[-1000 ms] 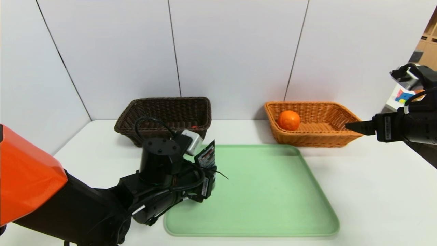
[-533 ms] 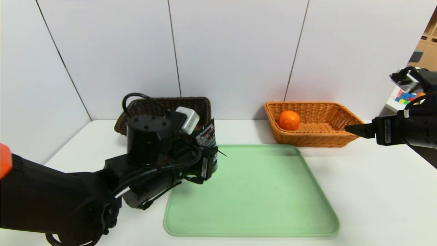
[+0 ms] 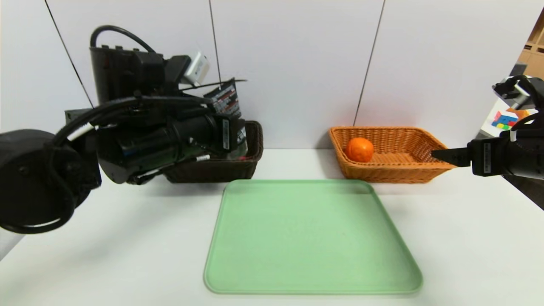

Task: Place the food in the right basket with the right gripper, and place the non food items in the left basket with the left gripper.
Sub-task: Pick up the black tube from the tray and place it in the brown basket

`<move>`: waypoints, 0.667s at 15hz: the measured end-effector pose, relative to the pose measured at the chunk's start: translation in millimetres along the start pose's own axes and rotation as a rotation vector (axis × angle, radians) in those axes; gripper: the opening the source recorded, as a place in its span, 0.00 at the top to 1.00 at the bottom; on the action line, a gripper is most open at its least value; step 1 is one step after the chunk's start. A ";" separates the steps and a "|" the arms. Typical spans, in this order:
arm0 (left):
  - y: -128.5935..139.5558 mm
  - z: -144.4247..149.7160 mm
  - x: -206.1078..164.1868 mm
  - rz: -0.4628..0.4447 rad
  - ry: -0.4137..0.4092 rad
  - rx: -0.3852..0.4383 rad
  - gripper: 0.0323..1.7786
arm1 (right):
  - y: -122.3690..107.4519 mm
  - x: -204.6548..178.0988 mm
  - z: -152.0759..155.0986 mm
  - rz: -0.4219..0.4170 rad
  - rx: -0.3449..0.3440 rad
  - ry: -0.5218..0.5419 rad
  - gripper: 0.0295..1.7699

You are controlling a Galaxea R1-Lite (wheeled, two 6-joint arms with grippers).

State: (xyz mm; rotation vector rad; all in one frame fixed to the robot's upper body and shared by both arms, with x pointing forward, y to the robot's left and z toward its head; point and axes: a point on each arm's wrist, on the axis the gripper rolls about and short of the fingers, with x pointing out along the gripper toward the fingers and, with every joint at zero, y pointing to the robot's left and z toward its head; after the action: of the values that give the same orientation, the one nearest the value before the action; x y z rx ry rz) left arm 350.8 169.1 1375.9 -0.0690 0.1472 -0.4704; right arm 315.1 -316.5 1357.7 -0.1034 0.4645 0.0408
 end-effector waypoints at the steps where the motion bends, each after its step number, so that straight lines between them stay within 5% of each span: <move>1: 11.1 8.3 2.3 0.038 -0.010 0.000 0.77 | 1.1 -0.8 1.0 0.004 0.000 -0.005 0.04; 7: 76.5 19.4 40.7 0.227 -0.006 0.014 0.77 | 4.9 -2.3 1.6 0.020 -0.006 -0.010 0.04; 10: 98.2 11.7 58.0 0.279 0.066 0.007 0.77 | 5.0 -2.2 1.6 0.020 -0.007 -0.009 0.04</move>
State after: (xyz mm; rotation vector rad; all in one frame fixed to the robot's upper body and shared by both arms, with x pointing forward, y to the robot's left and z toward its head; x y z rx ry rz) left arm 447.5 230.3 1370.3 -0.0252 0.2167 -0.1944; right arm 313.5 -311.5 1359.7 -0.1048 0.4560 0.0628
